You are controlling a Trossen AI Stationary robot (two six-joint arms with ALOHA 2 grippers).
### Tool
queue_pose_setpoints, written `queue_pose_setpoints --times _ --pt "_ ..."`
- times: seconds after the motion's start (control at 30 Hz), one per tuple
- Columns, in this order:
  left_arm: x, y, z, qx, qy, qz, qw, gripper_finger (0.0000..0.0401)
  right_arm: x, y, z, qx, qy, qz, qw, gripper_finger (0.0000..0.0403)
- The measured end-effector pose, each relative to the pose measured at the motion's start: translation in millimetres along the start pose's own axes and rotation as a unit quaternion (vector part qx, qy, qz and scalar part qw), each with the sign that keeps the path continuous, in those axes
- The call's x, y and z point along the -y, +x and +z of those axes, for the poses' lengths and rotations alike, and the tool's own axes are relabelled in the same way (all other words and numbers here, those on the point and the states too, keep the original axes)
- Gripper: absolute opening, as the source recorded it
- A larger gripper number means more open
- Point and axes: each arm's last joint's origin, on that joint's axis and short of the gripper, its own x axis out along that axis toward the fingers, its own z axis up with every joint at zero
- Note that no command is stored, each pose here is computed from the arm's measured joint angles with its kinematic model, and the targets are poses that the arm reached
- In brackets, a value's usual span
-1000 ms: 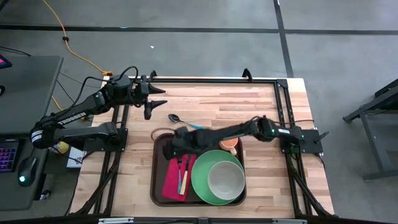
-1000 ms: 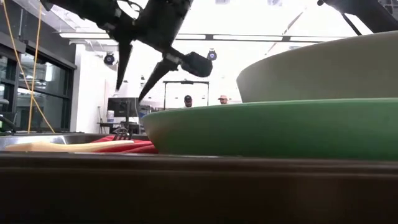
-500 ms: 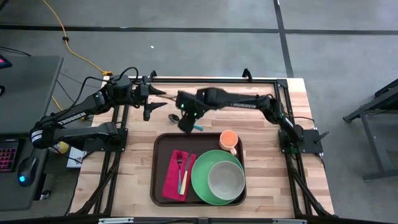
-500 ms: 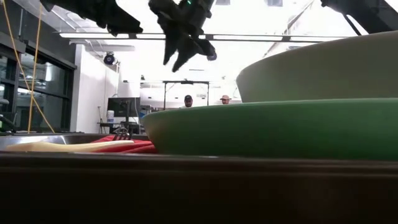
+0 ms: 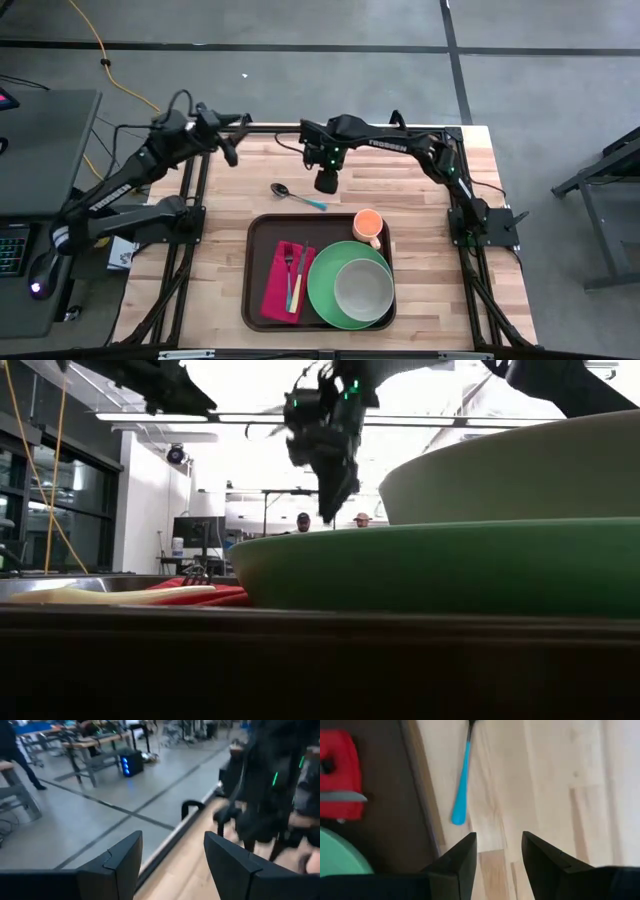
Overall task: Set up tray
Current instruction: Put the blue spoon to the left of the blue fork on the red napkin on the brown serving tray
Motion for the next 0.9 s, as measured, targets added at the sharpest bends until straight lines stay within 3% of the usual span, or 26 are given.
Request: queue_pose_setpoints --times 0.27,0.53,0.9 --pt "-15 -31 7 0.054 -0.008 0.007 0.998 0.0241 1 53 -6 0.024 -0.033 0.016 0.999 0.0134" --pt "-15 -44 7 0.069 -0.012 -0.032 0.997 0.0241 -18 68 7 0.106 -0.064 0.003 0.992 0.0134" --pt "-13 -44 2 0.045 -0.003 -0.06 0.997 0.0241 -19 68 16 0.145 0.009 0.031 0.989 0.0134"
